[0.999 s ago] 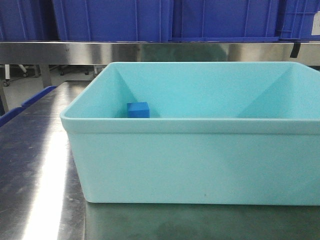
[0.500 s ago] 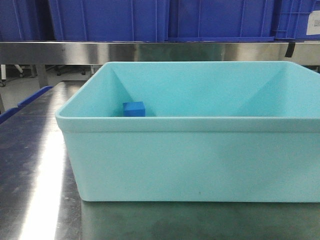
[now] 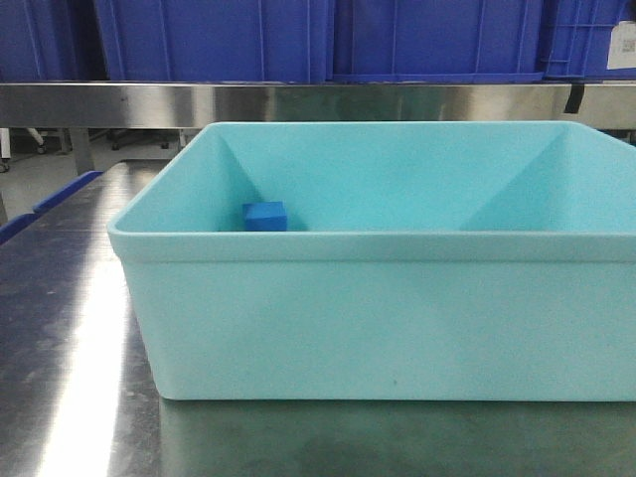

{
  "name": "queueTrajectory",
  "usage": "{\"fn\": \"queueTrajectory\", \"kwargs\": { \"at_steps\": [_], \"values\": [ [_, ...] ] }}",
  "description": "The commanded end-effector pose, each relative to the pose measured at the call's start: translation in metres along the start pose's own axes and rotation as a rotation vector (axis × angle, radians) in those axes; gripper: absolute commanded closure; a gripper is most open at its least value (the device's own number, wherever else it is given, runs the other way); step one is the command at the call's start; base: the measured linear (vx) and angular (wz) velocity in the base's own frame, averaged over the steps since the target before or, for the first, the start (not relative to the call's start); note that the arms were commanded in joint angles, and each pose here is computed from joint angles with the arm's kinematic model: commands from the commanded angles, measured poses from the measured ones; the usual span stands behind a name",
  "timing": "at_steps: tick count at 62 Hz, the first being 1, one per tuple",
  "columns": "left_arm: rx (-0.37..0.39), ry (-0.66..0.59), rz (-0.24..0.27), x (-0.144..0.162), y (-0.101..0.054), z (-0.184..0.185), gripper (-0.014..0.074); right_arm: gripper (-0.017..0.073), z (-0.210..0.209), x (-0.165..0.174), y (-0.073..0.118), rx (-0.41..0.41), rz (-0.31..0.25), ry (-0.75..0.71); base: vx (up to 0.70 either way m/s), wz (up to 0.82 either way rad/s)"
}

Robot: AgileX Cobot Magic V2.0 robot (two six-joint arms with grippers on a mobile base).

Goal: Pick red cube and place on left shelf
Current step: 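Lower the open right gripper into the tub around the red block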

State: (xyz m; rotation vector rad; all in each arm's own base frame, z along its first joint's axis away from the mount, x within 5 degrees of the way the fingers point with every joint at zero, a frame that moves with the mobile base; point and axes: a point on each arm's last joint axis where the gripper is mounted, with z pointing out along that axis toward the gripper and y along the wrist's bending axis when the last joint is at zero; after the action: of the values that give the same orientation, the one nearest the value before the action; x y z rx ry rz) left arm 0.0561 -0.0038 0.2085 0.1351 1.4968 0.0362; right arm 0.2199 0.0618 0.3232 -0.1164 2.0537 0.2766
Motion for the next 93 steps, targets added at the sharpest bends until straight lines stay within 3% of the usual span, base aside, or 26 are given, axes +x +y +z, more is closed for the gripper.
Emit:
{"fn": "queueTrajectory", "kwargs": {
  "at_steps": [1,23,36,42,50,53,93],
  "values": [
    [-0.007,-0.05,-0.009,0.001,0.0,0.001,0.0488,0.051,0.006,-0.017,0.019,-0.071,-0.026,-0.069,0.0,0.0],
    [-0.007,-0.05,-0.009,0.001,0.0,0.001,0.0488,0.051,0.051,0.003,0.082,-0.239,-0.134,0.089,0.0,0.0],
    [-0.007,-0.05,-0.009,0.001,0.0,0.001,0.0488,0.0489,0.066,0.015,0.09,-0.249,-0.153,0.142,0.0,0.0],
    [-0.007,-0.05,-0.009,0.001,0.0,0.001,0.0488,0.0329,0.068,0.017,0.09,-0.246,-0.154,0.155,0.0,0.0],
    [-0.007,-0.05,-0.009,0.001,0.0,0.001,0.0488,-0.0001,0.068,0.017,0.09,-0.245,-0.155,0.157,0.0,0.0],
    [-0.007,-0.05,-0.009,0.001,0.0,0.001,0.0488,-0.0058,0.068,0.018,0.09,-0.244,-0.155,0.162,0.0,0.0],
    [-0.007,-0.05,-0.009,0.001,0.0,0.001,0.0488,-0.0052,0.069,0.025,0.088,-0.228,-0.164,0.231,0.0,0.0]
  ]
}}
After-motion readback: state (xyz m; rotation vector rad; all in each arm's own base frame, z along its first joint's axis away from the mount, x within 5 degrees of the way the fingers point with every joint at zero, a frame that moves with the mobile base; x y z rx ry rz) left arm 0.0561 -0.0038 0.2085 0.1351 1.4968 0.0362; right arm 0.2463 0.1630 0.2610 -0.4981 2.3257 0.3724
